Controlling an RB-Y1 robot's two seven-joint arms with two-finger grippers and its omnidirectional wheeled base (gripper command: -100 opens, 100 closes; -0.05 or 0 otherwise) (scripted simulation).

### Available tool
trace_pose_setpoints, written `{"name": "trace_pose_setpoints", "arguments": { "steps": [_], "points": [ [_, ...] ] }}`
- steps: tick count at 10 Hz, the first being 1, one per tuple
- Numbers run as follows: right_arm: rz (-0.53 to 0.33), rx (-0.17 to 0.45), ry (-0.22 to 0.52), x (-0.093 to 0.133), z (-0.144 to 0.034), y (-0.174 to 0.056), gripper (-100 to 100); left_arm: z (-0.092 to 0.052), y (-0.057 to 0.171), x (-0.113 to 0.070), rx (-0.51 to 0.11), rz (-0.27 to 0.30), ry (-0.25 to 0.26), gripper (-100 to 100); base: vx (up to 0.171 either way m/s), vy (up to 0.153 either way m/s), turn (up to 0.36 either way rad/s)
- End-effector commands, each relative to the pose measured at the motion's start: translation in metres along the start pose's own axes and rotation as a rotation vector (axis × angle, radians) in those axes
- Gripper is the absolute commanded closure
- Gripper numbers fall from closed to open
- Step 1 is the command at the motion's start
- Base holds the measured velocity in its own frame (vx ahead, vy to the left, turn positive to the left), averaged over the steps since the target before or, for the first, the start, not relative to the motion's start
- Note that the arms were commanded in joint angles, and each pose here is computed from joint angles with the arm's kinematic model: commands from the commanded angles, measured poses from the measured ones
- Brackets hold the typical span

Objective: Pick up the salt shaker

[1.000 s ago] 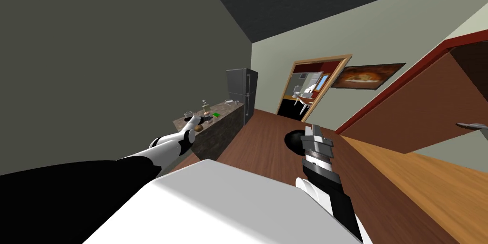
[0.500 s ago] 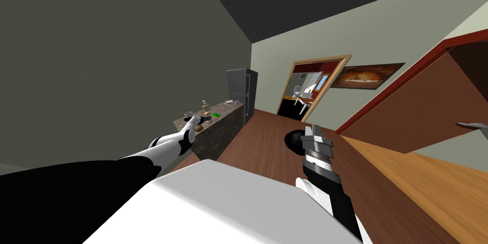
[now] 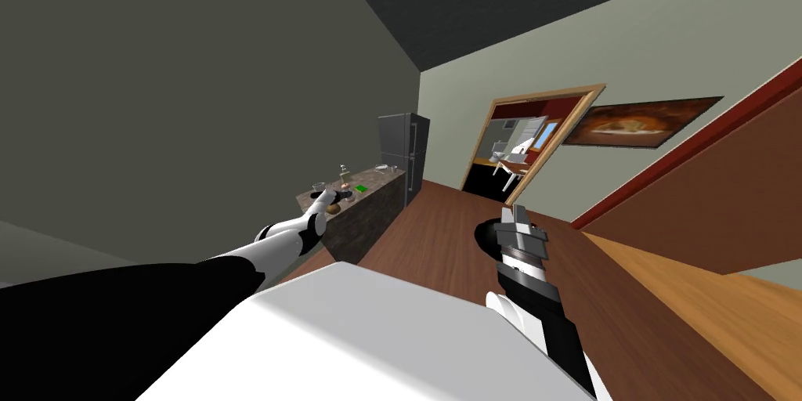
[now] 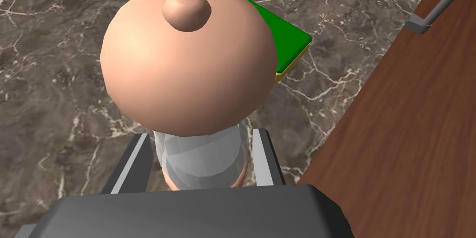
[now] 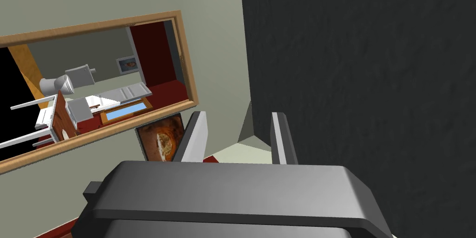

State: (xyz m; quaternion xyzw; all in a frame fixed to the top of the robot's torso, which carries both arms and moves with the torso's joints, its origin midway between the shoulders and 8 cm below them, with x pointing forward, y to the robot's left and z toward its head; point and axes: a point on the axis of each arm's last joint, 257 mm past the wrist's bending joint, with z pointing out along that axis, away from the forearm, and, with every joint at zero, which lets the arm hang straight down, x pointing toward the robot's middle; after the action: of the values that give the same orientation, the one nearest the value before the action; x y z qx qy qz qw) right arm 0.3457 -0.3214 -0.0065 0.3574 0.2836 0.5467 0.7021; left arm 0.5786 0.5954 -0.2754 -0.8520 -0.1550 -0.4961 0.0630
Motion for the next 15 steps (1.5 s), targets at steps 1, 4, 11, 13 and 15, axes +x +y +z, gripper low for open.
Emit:
{"name": "trace_pose_setpoints", "arguments": {
  "steps": [1, 4, 11, 13, 15],
  "points": [
    [0.000, 0.000, 0.000, 0.000, 0.000, 0.000, 0, 0.011, 0.043, -0.003, -0.042, 0.009, -0.014, 100, 0.008, 0.058, 0.320],
    [0.000, 0.000, 0.000, 0.000, 0.000, 0.000, 0, 0.012, 0.046, -0.006, -0.045, 0.013, -0.019, 100, 0.006, 0.019, 0.062],
    [0.000, 0.000, 0.000, 0.000, 0.000, 0.000, 0, 0.026, 0.175, -0.007, -0.170, 0.075, -0.034, 100, 0.011, 0.033, 0.199],
    [0.000, 0.000, 0.000, 0.000, 0.000, 0.000, 0, 0.026, 0.221, -0.008, -0.212, 0.111, -0.037, 100, 0.021, 0.044, 0.270],
    [0.000, 0.000, 0.000, 0.000, 0.000, 0.000, 0, 0.024, 0.230, 0.006, -0.220, 0.113, -0.004, 100, 0.019, 0.033, 0.085]
  ]
}}
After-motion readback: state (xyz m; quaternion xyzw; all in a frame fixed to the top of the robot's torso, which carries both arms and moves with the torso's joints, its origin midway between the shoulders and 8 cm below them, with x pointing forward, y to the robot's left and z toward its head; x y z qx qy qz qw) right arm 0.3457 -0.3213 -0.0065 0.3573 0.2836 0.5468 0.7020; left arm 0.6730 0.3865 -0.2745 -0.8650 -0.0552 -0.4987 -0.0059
